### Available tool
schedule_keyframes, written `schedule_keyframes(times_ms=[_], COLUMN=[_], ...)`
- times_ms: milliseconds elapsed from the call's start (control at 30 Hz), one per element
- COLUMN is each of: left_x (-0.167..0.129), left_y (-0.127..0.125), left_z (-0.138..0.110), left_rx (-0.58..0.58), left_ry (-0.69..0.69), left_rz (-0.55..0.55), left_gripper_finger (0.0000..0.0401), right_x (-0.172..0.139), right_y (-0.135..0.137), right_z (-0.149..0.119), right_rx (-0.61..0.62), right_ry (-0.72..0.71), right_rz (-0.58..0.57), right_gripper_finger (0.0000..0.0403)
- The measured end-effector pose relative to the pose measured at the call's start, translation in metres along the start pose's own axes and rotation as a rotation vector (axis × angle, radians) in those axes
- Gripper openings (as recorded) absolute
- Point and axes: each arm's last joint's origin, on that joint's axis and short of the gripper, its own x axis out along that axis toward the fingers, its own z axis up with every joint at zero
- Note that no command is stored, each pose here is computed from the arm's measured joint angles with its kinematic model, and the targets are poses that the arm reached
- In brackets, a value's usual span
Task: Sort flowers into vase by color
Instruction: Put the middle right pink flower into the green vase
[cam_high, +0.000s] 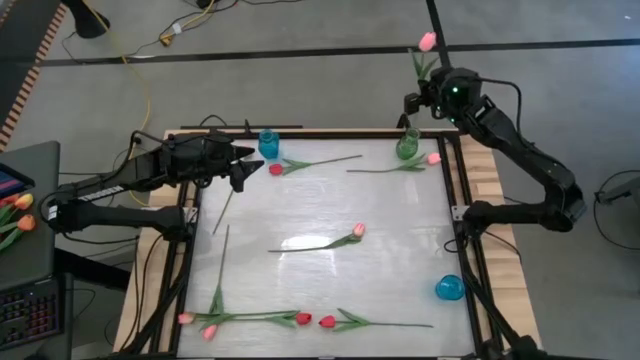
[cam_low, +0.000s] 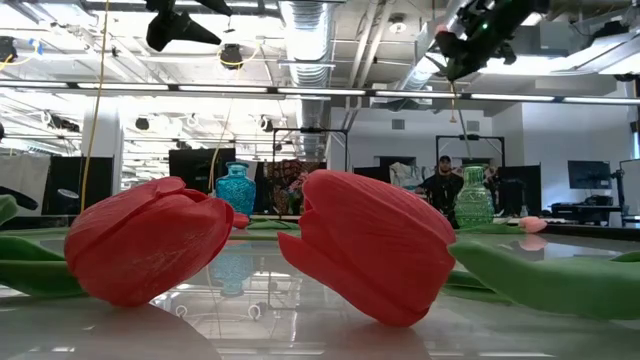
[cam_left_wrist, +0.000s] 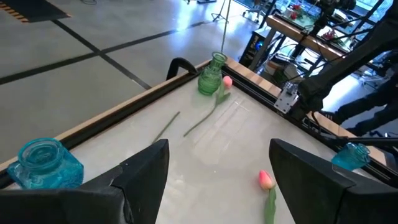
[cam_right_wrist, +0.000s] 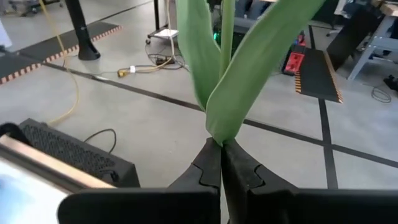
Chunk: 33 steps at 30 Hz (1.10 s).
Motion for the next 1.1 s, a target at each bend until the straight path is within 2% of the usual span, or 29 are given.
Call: schedule_keyframes(times_ms=[667,967,1100], left_x=[0.000,0.000,0.000], left_y=[0.000,0.000,0.000], left_z=[0.000,0.000,0.000], left_rx=[-0.023,-0.038,-0.041], left_ry=[-0.003,-0.003,-0.002], left_rz=[0.006,0.007,0.006], left_gripper_finger=[0.0265,0.0265,0.0265], right_x=[0.022,0.024,0.022], right_y=[0.004,0.004,0.005], right_z=[-0.051,-0.062,-0.064], right_rx=[-0.027,-0.037,-0.049], right_ry=[0.090,0.130,0.156], right_rz=[-0.009,-0.016,-0.008], right_gripper_finger=[0.0033,0.0040,0.0055])
